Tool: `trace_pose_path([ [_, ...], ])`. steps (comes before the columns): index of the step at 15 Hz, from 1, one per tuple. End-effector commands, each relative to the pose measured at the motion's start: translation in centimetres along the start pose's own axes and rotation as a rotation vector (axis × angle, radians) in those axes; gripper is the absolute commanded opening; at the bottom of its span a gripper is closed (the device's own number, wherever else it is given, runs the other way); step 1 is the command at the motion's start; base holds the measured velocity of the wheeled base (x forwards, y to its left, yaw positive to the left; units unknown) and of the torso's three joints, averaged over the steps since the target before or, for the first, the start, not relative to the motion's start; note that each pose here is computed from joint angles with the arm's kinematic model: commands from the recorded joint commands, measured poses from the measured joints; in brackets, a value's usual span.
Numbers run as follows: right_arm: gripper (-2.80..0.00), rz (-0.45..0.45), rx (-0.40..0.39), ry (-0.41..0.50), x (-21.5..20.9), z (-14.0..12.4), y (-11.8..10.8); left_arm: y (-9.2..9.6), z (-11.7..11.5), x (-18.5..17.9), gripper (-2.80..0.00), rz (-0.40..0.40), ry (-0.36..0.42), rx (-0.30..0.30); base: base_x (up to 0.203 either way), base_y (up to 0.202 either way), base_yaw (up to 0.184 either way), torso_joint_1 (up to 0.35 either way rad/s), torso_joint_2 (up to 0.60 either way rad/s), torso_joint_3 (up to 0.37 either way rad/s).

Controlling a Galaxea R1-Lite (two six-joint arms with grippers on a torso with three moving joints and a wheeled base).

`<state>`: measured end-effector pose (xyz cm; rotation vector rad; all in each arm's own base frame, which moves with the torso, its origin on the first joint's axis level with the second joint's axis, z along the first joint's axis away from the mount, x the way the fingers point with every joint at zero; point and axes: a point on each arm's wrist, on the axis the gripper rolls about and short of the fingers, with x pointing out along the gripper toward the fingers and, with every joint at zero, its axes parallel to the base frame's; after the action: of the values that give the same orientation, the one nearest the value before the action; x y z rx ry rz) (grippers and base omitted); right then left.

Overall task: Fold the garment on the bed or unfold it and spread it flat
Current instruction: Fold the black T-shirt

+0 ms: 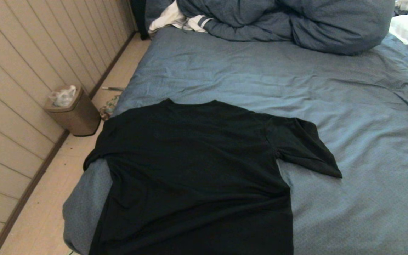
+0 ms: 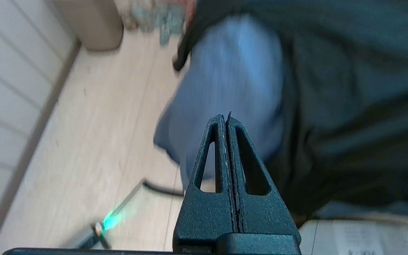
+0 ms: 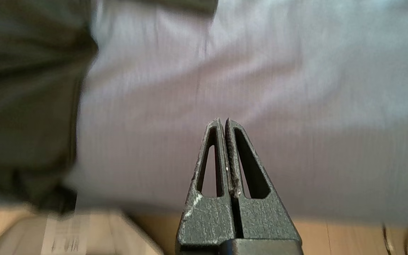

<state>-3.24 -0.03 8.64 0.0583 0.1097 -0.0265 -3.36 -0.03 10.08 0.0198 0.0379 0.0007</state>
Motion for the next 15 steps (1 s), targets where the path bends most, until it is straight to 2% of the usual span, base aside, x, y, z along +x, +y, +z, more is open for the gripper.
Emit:
trace_pose_path([
  [1,-2.80,0.021,-0.001,-0.013,-0.6,3.2,0.2,0.1,3.6,0.1,-2.80,-0.003,-0.010,-0.001,0.000,0.000,0.000,0.000,0.00,0.000],
  [4,-2.80,0.057,0.002,-0.015,-0.4,8.9,0.6,0.1,9.6,0.7,-2.80,-0.030,-0.047,-0.004,0.000,0.000,0.000,0.000,0.00,0.000],
  [6,-2.80,0.072,0.020,-0.008,0.7,13.1,0.9,0.1,12.9,2.1,-2.80,-0.072,-0.035,-0.006,0.000,0.000,0.000,0.000,0.00,0.000],
  [9,-2.80,0.143,0.048,0.042,4.1,18.5,1.5,0.1,17.4,5.5,-2.80,-0.110,-0.002,-0.009,0.000,0.000,0.000,0.000,0.00,0.000],
  [12,-2.80,0.165,0.084,0.155,10.1,21.7,2.4,0.1,20.9,10.4,-2.80,-0.151,0.053,-0.031,0.000,0.000,0.000,0.000,0.00,0.000],
  [15,-2.80,0.141,0.125,0.308,17.6,22.3,3.1,0.1,22.2,16.3,-2.80,-0.180,0.158,-0.106,0.000,0.000,0.000,0.000,0.00,0.000],
])
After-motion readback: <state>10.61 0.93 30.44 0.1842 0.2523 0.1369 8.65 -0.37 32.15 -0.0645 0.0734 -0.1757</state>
